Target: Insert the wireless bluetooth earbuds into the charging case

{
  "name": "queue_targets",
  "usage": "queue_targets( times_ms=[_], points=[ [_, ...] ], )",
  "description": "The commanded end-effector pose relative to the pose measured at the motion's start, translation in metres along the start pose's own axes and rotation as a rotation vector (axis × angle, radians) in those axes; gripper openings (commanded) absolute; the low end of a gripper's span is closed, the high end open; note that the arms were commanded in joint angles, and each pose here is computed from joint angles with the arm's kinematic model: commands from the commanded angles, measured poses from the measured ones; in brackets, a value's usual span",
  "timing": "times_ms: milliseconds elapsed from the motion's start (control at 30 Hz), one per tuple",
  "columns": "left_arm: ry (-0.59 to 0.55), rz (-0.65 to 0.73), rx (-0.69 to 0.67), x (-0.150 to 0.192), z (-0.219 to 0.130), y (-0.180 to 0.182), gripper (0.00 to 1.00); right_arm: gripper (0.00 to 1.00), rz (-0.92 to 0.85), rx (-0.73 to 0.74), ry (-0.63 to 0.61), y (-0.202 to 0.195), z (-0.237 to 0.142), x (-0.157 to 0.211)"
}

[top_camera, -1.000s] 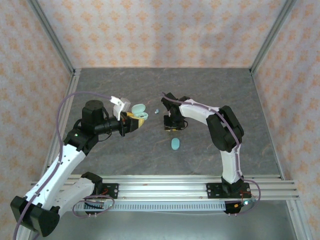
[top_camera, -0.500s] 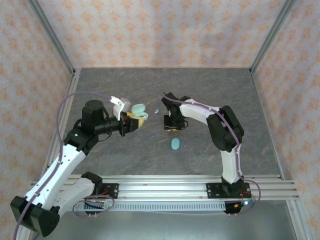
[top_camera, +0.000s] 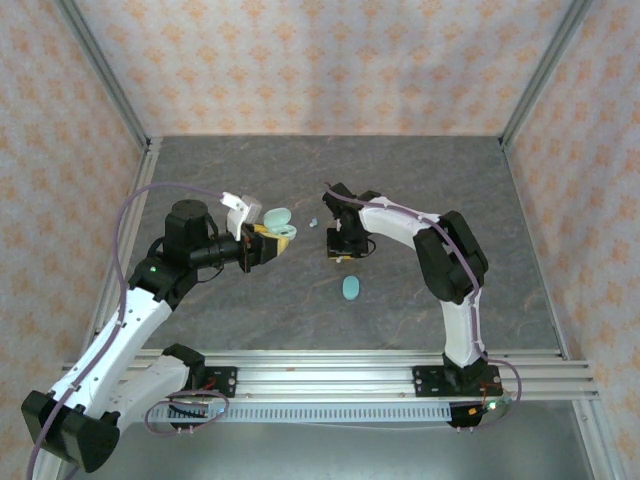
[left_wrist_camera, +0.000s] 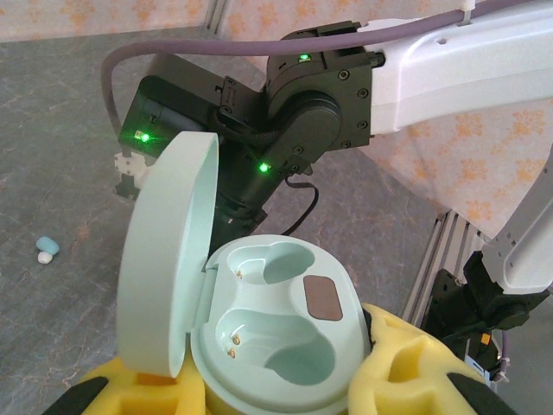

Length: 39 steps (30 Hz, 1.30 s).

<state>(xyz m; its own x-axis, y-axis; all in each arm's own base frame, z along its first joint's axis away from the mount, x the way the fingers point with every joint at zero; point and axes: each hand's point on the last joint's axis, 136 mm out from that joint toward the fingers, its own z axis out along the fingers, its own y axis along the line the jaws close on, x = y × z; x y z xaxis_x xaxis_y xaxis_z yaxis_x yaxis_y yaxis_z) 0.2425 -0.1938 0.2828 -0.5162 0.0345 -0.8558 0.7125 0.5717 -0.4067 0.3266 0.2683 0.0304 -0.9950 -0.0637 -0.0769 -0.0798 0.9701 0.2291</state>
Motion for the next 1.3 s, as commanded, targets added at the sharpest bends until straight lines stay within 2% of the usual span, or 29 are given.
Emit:
queue_targets(
  times_ms=[0,233,1100,1267],
  points=[
    [-0.028,0.043,0.022,-0.008,-0.001,-0.003,0.11,0.31,0.001,-0.007,-0.022,0.003,-0.006,-0.009],
    [-0.021,0.042,0.022,-0.005,-0.001,-0.003,0.11,0.23,0.002,-0.001,-0.008,0.001,-0.001,-0.007],
    [-0.025,0.042,0.024,-0.007,-0.002,-0.005,0.11,0.26,-0.008,-0.006,0.022,-0.002,0.018,-0.003],
    [-0.025,0.041,0.024,-0.007,-0.002,-0.004,0.11,0.23,-0.012,-0.01,0.013,0.0,0.015,-0.005]
  ],
)
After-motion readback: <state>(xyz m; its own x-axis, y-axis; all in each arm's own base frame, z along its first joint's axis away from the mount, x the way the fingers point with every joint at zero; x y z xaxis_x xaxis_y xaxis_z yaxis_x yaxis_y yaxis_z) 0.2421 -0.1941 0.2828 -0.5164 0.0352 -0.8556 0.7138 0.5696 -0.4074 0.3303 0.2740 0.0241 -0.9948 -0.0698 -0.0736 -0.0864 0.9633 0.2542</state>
